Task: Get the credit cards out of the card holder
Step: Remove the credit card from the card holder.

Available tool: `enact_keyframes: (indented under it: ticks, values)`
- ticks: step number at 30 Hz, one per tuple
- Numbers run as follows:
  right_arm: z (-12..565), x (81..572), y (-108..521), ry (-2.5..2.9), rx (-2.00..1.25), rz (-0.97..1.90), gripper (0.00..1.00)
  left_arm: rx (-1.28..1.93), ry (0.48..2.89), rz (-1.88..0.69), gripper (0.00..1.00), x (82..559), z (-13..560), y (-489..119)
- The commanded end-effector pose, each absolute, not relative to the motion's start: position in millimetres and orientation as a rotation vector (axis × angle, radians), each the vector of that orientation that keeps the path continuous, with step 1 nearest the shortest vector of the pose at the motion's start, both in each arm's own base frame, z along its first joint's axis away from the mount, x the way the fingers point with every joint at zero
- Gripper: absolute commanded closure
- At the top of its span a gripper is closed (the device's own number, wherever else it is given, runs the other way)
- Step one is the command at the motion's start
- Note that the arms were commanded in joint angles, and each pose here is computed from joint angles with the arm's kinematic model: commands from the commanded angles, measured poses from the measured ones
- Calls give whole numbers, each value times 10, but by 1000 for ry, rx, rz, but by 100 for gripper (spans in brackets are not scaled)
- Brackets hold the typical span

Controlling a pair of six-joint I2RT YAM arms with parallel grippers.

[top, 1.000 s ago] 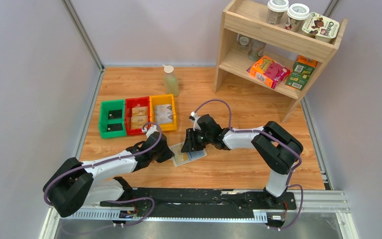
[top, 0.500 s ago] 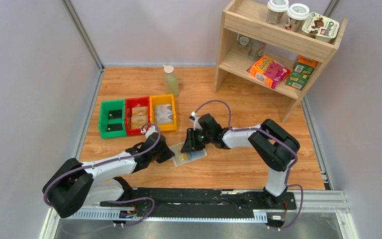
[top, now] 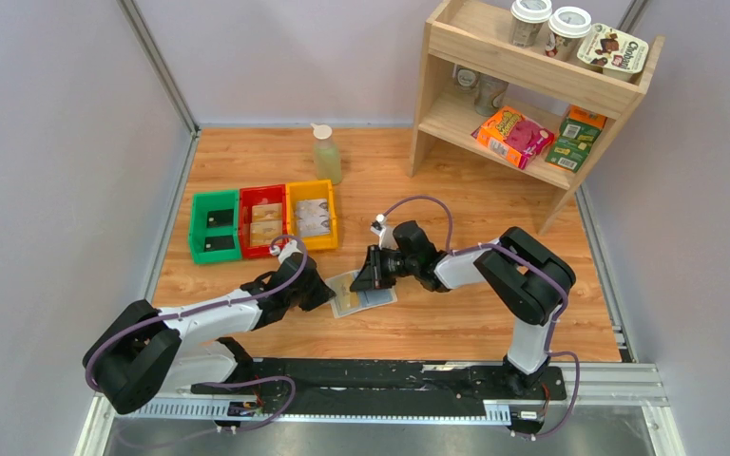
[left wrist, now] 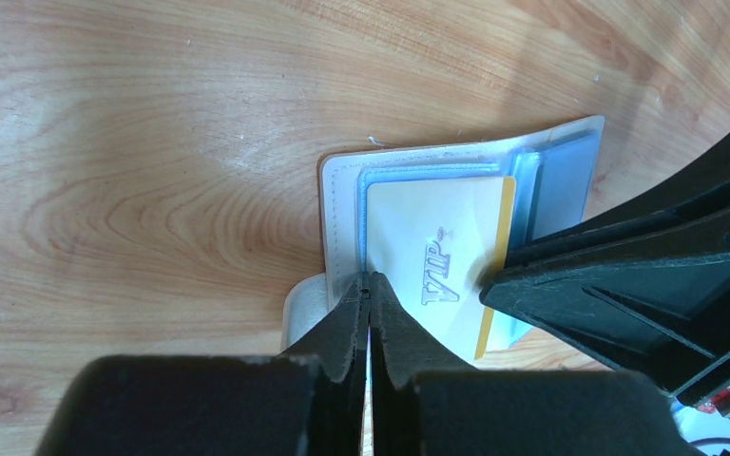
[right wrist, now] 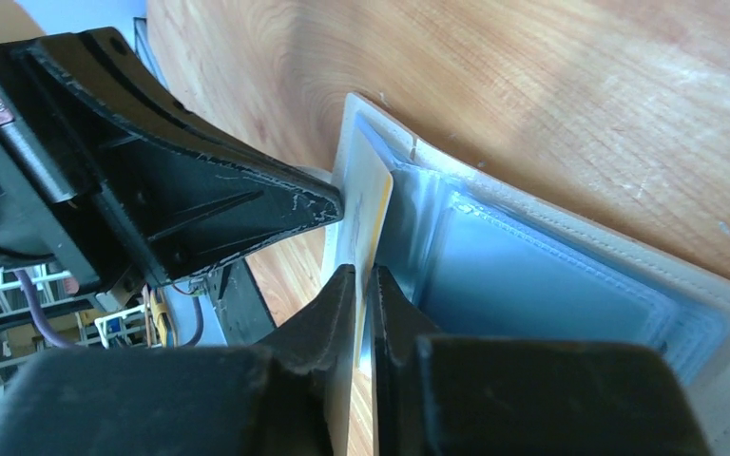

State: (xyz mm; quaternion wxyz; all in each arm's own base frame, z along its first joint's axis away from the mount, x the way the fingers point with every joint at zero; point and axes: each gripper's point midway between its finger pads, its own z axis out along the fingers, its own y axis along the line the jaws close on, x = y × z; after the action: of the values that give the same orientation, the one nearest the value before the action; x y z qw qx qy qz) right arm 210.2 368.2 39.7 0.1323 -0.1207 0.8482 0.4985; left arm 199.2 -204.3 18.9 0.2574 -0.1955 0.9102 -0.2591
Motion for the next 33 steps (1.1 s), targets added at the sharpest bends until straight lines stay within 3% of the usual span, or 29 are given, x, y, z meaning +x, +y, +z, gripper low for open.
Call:
enact_keyframes:
  ticks: [1, 9, 28, 30, 33]
  values:
    - [798, 2051, 3817, 2292, -427, 1637, 92, -532, 2586, -630, 100, 1740, -79, -1924]
    - [793, 2054, 3800, 2285, -421, 1660, 100, -532, 2591, -627, 100, 1736, -89, -1925]
    - [549, 2174, 3558, 2389, -318, 1605, 100, -507, 2582, -649, 100, 1767, -55, -1971]
    - [525, 2172, 3562, 2399, -310, 1609, 100, -468, 2560, -683, 93, 1805, 40, -2021]
    - [494, 2167, 3570, 2414, -307, 1610, 100, -411, 2477, -772, 74, 1915, 306, -2131]
